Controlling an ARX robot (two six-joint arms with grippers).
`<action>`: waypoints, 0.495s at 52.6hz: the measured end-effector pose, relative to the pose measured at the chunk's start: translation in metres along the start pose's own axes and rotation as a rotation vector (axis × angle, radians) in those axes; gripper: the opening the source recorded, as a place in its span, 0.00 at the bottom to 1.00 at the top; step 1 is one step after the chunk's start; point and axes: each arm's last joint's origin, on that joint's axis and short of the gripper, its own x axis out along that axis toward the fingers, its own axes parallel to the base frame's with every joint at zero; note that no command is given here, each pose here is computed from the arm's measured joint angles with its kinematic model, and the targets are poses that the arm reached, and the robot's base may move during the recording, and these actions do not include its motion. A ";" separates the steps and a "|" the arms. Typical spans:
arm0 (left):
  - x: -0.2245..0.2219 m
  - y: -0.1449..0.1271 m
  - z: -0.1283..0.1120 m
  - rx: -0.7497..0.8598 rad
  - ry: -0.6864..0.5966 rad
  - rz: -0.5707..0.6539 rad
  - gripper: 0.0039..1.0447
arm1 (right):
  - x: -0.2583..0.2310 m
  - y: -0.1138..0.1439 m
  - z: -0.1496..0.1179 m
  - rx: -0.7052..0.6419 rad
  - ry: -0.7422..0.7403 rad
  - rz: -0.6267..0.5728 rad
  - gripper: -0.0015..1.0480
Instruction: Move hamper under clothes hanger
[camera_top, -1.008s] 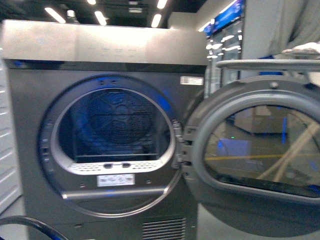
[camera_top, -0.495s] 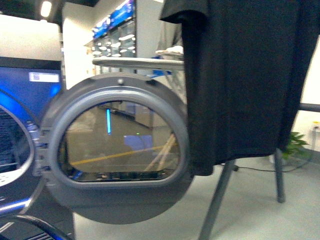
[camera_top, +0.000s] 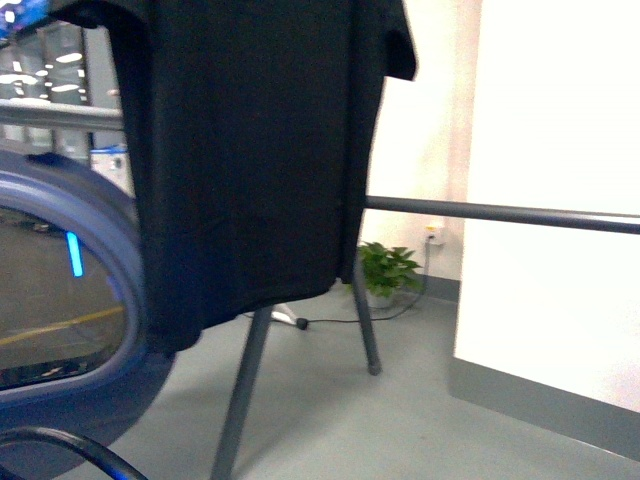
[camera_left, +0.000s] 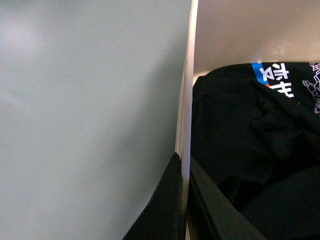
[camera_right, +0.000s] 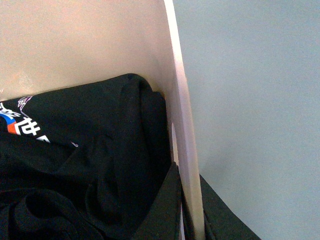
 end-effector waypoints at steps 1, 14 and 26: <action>0.000 0.000 0.000 0.000 0.000 0.000 0.04 | 0.000 0.000 0.000 0.000 0.000 0.000 0.03; 0.000 0.000 0.000 0.000 -0.001 0.003 0.04 | 0.000 0.000 0.000 0.000 0.001 0.003 0.03; 0.000 0.000 0.001 0.000 -0.003 0.002 0.04 | 0.000 0.000 0.000 0.000 0.001 0.001 0.03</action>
